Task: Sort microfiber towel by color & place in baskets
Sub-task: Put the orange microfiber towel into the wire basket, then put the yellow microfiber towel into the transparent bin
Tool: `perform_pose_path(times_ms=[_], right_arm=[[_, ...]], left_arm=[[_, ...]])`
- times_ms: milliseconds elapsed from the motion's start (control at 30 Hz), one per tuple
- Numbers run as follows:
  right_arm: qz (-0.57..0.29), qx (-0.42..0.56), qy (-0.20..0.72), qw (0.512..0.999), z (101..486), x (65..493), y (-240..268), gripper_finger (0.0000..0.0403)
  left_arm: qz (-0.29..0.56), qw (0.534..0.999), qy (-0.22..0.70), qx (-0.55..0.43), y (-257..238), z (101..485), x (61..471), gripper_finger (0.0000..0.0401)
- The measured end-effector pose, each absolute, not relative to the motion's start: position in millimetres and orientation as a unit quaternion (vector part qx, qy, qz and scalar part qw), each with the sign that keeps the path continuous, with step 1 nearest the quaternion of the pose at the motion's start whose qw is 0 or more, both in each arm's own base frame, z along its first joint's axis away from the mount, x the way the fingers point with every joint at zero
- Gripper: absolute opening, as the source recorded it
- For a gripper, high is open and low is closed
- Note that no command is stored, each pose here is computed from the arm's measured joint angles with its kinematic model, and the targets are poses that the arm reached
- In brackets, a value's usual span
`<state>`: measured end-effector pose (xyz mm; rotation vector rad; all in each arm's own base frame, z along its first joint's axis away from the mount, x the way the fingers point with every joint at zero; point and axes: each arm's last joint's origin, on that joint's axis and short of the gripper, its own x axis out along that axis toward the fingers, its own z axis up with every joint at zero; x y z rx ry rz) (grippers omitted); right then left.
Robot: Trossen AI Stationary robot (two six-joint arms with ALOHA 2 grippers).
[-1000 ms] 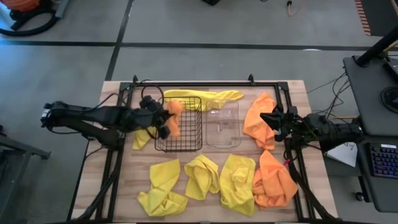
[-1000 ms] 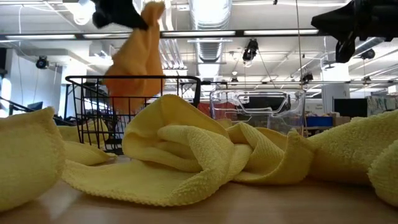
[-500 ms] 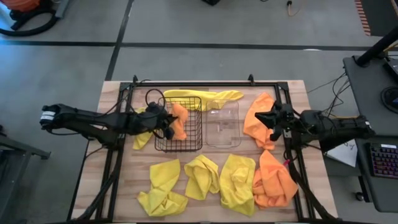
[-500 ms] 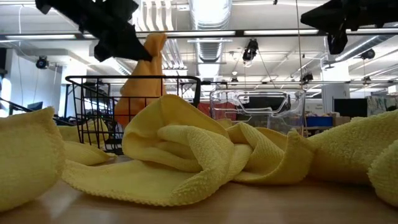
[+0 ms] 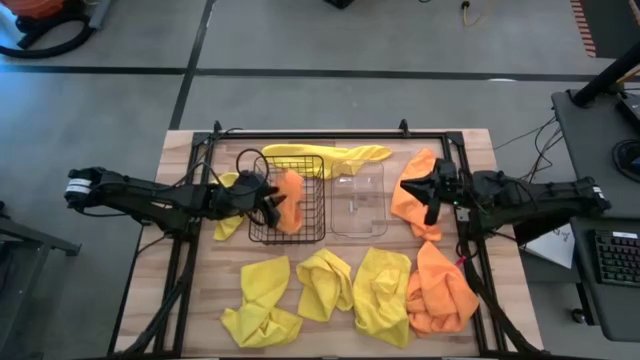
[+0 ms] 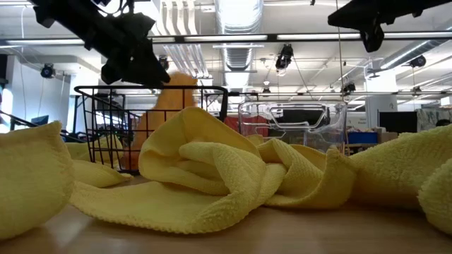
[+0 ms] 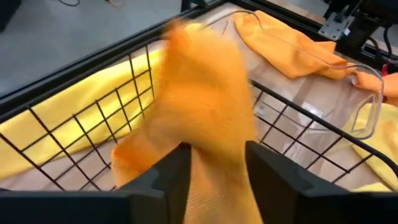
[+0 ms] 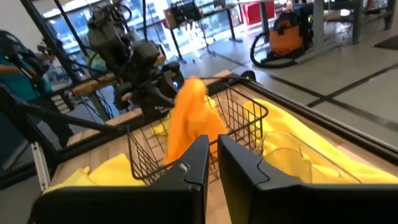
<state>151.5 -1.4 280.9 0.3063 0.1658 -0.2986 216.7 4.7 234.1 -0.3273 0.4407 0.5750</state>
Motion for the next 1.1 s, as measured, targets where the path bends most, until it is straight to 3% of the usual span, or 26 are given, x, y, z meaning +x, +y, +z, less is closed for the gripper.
perform_pose_path(times_ms=[267,500,667,867,1100], right_arm=[[-0.154,0.156,0.098,0.971,290,163,-2,0.0028],[-0.164,0.118,0.097,0.974,321,188,-6,0.0028],[-0.176,0.122,0.180,0.960,332,201,-6,0.0028],[-0.218,0.157,0.320,0.908,328,205,-6,0.0028],[-0.307,0.203,0.496,0.787,311,190,-6,0.0028]], left_arm=[[0.227,0.925,0.253,-0.169,2,238,216,0.0219],[0.192,0.926,0.281,-0.164,-11,253,213,0.0216],[0.165,0.936,0.267,-0.160,-34,250,210,0.0201],[0.148,0.949,0.234,-0.150,-64,252,204,0.0190],[0.132,0.962,0.201,-0.131,-87,257,197,0.0190]])
